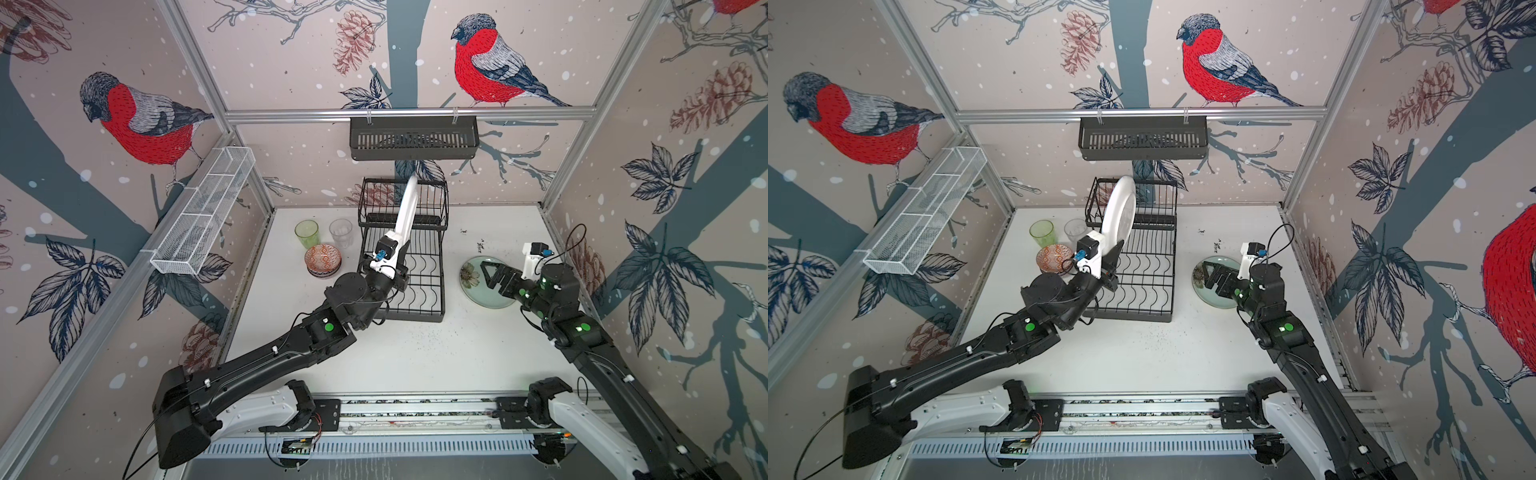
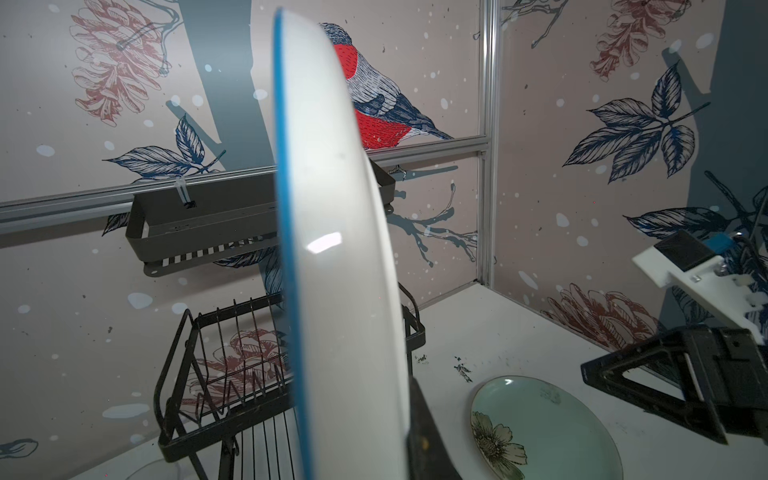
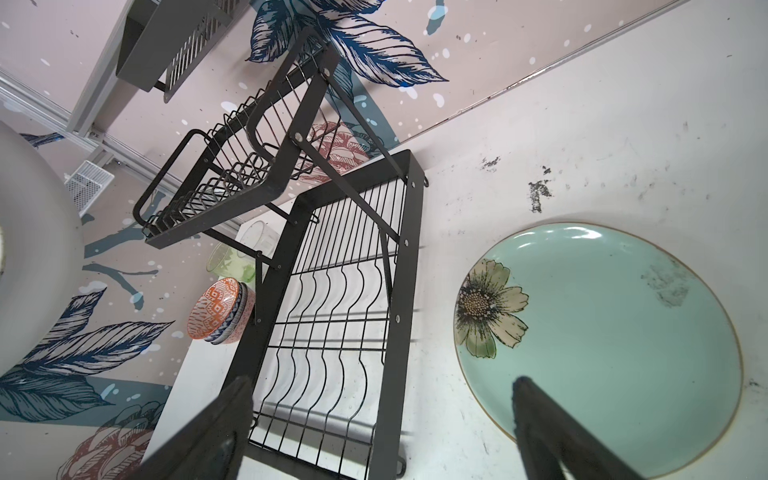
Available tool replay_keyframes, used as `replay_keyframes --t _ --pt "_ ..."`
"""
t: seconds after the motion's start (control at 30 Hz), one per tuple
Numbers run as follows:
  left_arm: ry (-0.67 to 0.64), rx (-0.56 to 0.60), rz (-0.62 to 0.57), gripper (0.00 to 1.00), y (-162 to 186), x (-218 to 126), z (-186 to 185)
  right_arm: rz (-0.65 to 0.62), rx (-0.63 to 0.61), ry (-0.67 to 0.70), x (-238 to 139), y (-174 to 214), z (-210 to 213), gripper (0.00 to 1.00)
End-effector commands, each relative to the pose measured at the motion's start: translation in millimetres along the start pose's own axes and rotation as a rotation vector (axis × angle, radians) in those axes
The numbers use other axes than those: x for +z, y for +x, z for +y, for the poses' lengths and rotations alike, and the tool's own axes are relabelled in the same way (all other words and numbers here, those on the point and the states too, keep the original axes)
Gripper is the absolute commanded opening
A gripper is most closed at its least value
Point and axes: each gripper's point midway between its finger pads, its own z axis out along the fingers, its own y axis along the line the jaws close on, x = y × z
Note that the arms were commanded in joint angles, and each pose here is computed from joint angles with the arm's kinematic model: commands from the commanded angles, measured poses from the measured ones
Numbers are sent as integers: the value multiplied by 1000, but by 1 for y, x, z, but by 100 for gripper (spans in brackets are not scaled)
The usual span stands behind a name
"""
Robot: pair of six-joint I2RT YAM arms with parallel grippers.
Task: Unload the mixed dishes from the dish rack
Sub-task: 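Lift the white plate up out of the rack with the left gripper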
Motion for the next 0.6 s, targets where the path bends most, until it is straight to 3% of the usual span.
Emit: replay_keyframes --t 0.0,0.33,0.57 --pt "17 -64 -90 0 -22 -9 2 13 -7 -24 0 -4 8 97" --pt "145 -90 -28 0 5 -29 -16 68 19 -58 5 -7 17 97" --pt "181 -65 75 0 45 -37 -24 114 69 -103 9 -10 25 97"
